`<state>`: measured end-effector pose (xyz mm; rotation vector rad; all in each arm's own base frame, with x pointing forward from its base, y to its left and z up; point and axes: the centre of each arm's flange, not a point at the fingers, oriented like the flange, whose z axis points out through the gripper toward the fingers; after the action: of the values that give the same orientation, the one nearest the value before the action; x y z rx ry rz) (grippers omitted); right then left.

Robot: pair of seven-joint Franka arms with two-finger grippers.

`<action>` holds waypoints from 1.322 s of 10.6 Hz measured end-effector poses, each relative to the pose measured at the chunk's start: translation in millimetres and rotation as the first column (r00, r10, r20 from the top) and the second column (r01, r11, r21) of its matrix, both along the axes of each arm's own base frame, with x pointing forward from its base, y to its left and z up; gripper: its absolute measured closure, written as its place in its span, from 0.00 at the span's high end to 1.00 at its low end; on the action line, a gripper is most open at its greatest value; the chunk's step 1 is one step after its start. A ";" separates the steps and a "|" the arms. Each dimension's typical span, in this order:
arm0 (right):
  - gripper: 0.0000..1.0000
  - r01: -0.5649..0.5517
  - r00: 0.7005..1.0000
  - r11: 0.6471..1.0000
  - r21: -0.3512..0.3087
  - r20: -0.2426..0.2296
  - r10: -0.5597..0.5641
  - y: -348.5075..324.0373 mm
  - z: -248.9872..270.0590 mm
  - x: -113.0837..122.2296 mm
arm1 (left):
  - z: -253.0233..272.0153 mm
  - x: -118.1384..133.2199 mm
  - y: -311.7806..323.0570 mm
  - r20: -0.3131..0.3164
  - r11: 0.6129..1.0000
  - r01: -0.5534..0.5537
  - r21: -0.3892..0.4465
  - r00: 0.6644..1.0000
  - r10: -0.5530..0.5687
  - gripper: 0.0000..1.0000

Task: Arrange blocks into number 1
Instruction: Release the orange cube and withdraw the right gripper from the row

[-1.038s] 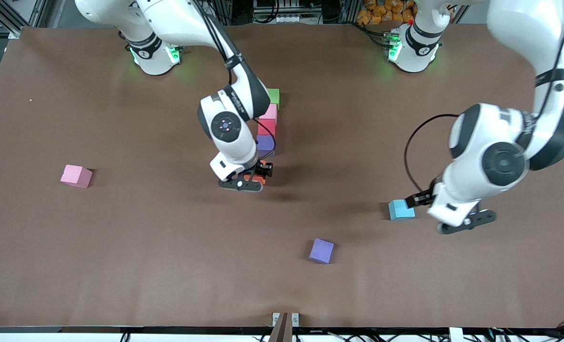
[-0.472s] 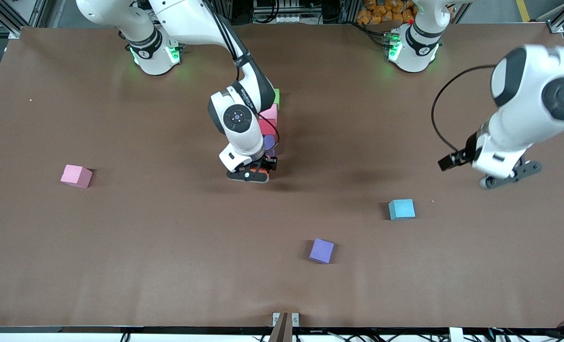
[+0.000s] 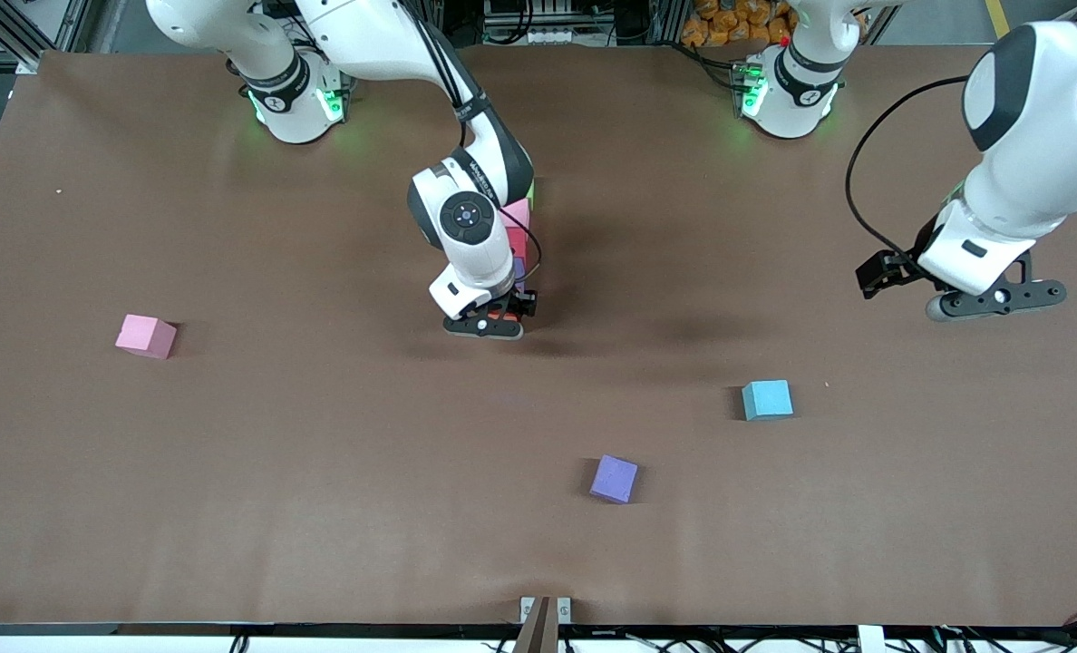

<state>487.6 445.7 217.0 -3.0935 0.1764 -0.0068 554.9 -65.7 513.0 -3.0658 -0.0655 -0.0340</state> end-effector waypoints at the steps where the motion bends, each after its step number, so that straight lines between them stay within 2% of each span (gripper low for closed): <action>1: 0.63 -0.001 1.000 1.000 -0.002 0.001 0.001 0.4 -1.9 -0.7 | 16.8 -2.8 5.6 -0.017 0.999 0.032 0.004 0.999 -0.032 1.00; 3: 0.63 -0.005 1.000 1.000 -0.008 -0.001 0.005 1.8 -7.1 -3.1 | 56.4 -8.4 24.7 -0.048 0.996 0.086 -0.016 0.995 -0.087 1.00; 6: 0.64 -0.008 1.000 1.000 -0.015 0.000 0.008 1.9 -14.9 -4.3 | 99.3 -13.4 20.0 -0.036 0.991 0.100 -0.084 0.994 -0.103 1.00; 9: 0.99 -0.009 1.000 1.000 -0.017 0.005 0.009 1.2 -13.7 -2.8 | 119.0 -14.1 11.1 -0.004 0.988 0.114 -0.107 0.993 -0.115 1.00; 10: 1.00 -0.007 1.000 1.000 -0.017 0.016 0.007 -0.7 -9.4 1.5 | 121.3 -14.0 10.7 0.000 0.988 0.115 -0.107 0.993 -0.116 1.00; 12: 1.00 0.008 0.998 1.000 -0.010 0.058 -0.007 -17.2 22.1 27.0 | 123.3 -13.5 9.3 0.004 0.987 0.118 -0.107 0.993 -0.118 1.00; 14: 1.00 0.010 0.997 1.000 -0.005 0.081 -0.010 -50.4 82.2 61.9 | 121.9 -12.7 6.7 -0.001 0.987 0.121 -0.108 0.993 -0.122 1.00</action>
<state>549.5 395.3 299.3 -3.0904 0.1895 -0.1325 542.1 -59.0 634.9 -3.1734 0.1245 -0.0274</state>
